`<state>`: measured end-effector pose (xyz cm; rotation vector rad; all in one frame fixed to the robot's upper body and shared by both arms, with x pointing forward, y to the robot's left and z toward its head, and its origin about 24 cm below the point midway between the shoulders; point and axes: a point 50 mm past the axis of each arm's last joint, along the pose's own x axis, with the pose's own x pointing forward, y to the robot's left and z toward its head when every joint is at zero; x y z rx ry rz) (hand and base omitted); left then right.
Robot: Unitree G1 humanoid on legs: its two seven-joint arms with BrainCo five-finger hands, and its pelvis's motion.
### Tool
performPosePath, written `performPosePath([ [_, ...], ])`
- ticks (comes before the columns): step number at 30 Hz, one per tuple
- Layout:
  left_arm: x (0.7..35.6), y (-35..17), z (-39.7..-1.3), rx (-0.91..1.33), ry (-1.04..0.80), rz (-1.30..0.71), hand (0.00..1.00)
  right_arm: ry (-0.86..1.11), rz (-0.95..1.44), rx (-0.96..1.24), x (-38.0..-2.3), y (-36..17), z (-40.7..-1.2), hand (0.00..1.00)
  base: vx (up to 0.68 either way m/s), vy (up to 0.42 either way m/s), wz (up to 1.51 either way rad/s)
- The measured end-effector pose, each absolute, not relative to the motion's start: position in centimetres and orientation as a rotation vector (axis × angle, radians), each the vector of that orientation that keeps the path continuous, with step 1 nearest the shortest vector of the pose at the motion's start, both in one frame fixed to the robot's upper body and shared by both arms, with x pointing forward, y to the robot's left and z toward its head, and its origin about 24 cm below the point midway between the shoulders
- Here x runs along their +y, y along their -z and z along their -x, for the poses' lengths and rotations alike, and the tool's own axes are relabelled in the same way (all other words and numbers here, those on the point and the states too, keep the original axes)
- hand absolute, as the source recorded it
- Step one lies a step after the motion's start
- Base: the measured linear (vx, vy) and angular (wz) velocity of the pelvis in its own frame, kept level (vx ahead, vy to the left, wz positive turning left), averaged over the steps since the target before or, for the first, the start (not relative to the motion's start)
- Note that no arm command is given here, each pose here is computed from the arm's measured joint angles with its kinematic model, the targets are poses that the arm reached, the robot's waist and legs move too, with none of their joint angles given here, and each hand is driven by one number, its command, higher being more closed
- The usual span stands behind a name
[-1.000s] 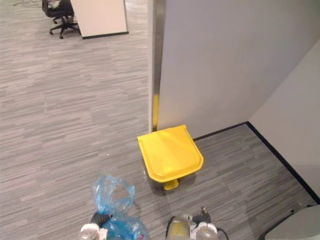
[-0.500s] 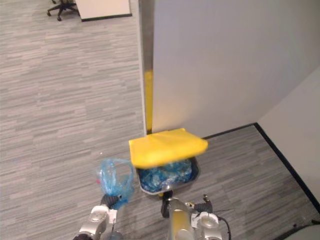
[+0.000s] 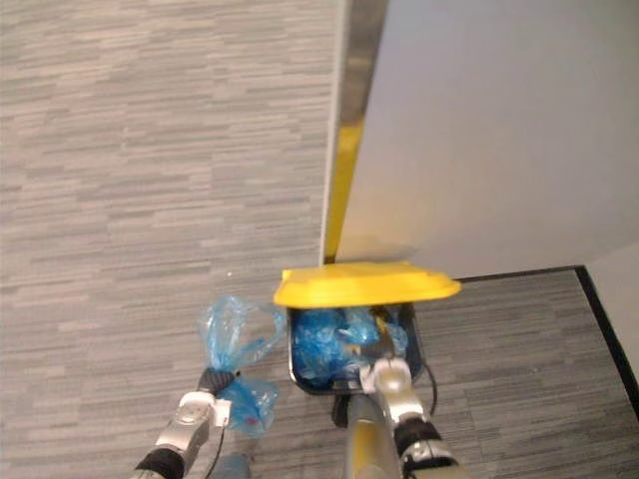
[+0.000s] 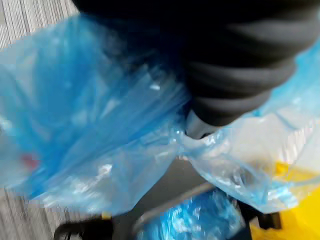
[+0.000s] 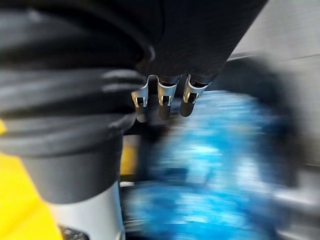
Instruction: Gather rubbish on tea table into small bin, then transfer packed bag to large trash can.
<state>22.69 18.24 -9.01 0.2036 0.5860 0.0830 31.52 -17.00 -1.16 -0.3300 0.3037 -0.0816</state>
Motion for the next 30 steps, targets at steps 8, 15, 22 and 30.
performPosePath([
  [8,17.6,6.3,-24.3,0.429,-0.068,-0.162,1.00,0.192,0.362,0.078,-19.8,-7.4,-36.8,0.00,-0.15,0.007,0.08],
  [15,15.1,4.6,-24.5,0.325,0.042,-0.113,1.00,0.243,0.339,-0.021,-20.9,-11.4,-38.3,0.00,0.00,0.024,0.02],
  [22,12.5,1.8,-25.2,0.187,0.188,-0.099,1.00,0.253,0.313,-0.018,-21.3,-11.8,-38.4,0.00,0.06,0.042,-0.02],
  [30,7.8,-3.4,-25.8,-0.036,0.390,-0.010,1.00,0.217,0.289,-0.035,-20.5,-12.7,-38.9,0.00,0.01,0.009,-0.02],
])
